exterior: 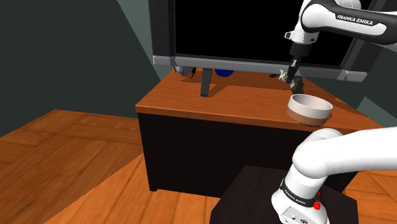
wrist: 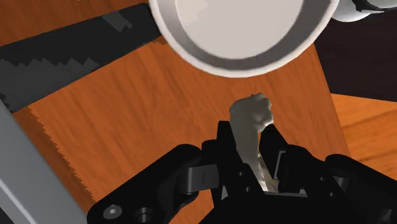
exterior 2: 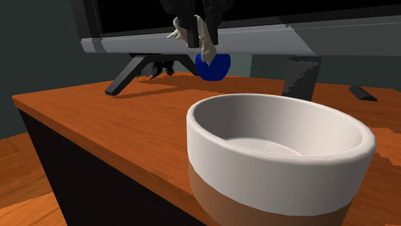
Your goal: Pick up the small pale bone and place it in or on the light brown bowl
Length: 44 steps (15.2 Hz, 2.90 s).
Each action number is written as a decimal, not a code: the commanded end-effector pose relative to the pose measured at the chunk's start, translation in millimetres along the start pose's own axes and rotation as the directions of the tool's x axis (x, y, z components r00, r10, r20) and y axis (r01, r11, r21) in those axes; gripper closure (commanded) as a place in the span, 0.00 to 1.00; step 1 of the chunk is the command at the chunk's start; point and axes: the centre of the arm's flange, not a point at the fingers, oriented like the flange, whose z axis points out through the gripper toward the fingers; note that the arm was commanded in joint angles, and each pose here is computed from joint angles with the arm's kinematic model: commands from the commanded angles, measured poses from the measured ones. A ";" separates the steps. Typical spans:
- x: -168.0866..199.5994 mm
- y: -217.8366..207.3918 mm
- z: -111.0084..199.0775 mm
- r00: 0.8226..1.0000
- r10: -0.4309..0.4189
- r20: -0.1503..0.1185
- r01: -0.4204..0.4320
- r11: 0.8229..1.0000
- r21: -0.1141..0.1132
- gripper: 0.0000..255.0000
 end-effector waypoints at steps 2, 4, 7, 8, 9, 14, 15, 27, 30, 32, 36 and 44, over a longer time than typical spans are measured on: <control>-39.4 8.0 1.8 1.000 -0.001 0.000 0.001 1.000 0.000 1.00; -65.1 14.2 2.4 1.000 -0.001 0.000 0.001 1.000 0.000 1.00; -103.6 23.3 3.3 1.000 -0.001 0.000 0.001 1.000 0.000 1.00; -120.7 27.4 3.7 1.000 -0.001 0.000 0.001 1.000 0.000 1.00; -120.7 26.7 8.9 1.000 -0.001 0.000 0.001 1.000 0.000 1.00; -120.9 23.6 35.1 1.000 -0.001 0.000 0.001 1.000 0.000 1.00; -121.0 22.9 40.4 1.000 -0.001 0.000 0.001 1.000 0.000 1.00; -121.2 19.1 72.4 1.000 -0.001 0.000 0.001 1.000 0.000 1.00; -121.2 19.1 72.4 1.000 -0.001 0.000 0.001 1.000 0.000 0.00; -121.2 19.1 72.4 1.000 -0.001 0.000 0.001 1.000 0.000 0.00; -121.2 19.1 59.2 1.000 -0.001 0.000 0.001 1.000 0.000 0.00; -121.2 19.1 22.4 1.000 -0.001 0.000 0.001 1.000 0.000 0.00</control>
